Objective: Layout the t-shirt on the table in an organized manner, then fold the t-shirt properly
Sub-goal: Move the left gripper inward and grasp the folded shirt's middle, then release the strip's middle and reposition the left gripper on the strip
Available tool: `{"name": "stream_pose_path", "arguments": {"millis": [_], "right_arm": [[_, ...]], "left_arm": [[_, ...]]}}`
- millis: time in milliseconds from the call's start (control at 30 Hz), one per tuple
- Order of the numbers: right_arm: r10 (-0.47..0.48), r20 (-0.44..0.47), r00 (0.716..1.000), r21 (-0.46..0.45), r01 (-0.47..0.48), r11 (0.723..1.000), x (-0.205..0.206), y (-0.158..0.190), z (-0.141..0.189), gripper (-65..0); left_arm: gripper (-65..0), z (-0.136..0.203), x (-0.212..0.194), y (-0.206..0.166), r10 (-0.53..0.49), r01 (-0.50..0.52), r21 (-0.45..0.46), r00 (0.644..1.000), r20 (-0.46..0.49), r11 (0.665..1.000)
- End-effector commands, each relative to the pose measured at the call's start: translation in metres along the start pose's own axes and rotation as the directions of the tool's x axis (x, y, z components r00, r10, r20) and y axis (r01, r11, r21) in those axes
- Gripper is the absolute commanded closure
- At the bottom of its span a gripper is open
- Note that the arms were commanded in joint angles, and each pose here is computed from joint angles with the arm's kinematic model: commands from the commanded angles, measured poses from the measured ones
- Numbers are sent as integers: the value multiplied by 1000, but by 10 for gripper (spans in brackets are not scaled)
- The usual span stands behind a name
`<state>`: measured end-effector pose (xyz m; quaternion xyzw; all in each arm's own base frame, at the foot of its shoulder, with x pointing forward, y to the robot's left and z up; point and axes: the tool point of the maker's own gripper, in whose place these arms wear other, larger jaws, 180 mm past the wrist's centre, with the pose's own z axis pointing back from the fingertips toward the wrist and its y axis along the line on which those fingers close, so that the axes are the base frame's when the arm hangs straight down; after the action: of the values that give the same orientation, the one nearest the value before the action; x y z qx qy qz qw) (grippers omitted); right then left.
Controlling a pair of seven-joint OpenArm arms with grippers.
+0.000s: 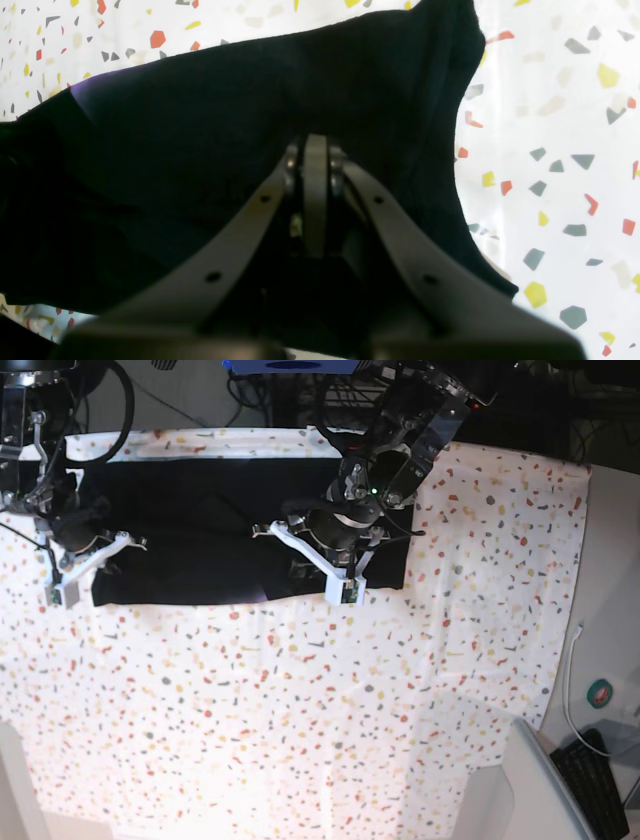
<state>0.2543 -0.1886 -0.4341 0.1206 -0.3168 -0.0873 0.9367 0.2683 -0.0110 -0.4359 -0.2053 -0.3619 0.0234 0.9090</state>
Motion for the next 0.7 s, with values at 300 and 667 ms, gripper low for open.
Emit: {"name": "stream_pose_path", "arguments": {"millis": [300,667], "right_arm": [[13,39,999,8,-13,1000,13,0,3,0],[11,37,999,1,-11,1000,10,-3,6,0]], "left_arm": [[-426,-9,11,-45,-49,51,-105,999,24,993],[-388,35,45,-27,-94,109,-113,987,133,988]]}}
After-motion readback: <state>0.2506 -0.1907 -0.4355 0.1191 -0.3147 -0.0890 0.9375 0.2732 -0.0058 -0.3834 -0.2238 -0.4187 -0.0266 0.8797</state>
